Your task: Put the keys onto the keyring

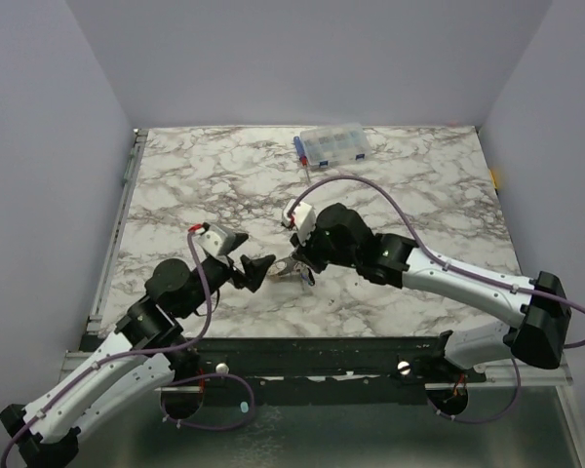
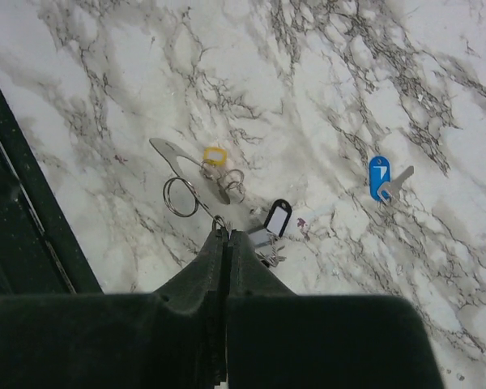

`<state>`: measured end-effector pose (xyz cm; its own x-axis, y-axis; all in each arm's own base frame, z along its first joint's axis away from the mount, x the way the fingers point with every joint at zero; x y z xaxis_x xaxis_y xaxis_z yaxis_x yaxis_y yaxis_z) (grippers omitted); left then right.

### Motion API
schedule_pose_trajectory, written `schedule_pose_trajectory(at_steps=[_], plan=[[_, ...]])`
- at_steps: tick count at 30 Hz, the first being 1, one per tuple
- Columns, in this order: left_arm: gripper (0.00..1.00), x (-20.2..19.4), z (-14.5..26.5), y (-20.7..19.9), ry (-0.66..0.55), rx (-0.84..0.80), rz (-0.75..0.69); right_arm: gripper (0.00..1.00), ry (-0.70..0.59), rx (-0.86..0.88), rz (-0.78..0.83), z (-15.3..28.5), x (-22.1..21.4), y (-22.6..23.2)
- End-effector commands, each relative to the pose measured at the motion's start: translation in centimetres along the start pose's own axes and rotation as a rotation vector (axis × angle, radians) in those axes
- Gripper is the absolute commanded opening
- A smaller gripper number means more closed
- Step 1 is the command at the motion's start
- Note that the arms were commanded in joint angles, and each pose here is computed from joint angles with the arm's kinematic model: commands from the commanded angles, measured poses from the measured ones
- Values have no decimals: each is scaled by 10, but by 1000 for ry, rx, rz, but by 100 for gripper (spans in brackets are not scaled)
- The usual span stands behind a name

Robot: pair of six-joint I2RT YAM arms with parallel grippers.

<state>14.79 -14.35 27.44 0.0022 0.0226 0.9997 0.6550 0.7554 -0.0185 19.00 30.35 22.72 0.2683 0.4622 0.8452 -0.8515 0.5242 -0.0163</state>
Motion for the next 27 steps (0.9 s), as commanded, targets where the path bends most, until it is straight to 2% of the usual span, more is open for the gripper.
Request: schedule_pose_trajectory(at_steps=[1,5,10,16,22,27], plan=[[86,-18,-11,-24,0,-227,-51,1,-60,61,-82,25,17,0],[87,-4,-5,-30,-112,-298,-110,1,-97,62,-93,50,32,0],[87,9,1,-35,-213,-374,-264,1,-128,64,-86,77,48,0],[85,1,-1,-47,-277,-518,-430,1,-180,99,-100,110,64,4],[83,9,-12,-49,-308,-540,-495,1,-191,135,-114,122,65,9],[73,11,-22,-53,-314,-576,-528,1,-191,146,-128,125,65,11]])
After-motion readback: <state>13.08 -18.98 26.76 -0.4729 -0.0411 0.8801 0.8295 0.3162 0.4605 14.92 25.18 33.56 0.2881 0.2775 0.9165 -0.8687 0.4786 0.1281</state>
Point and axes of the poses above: each gripper's point midway between its finger pads, its own z axis back along the fingers, its own y axis along the line the jaws close on, x = y × z, the point moved 6 cm from there along z, back along the fingers, and after that the axes turned 6 degrees about -z, right-handed, at the moved point
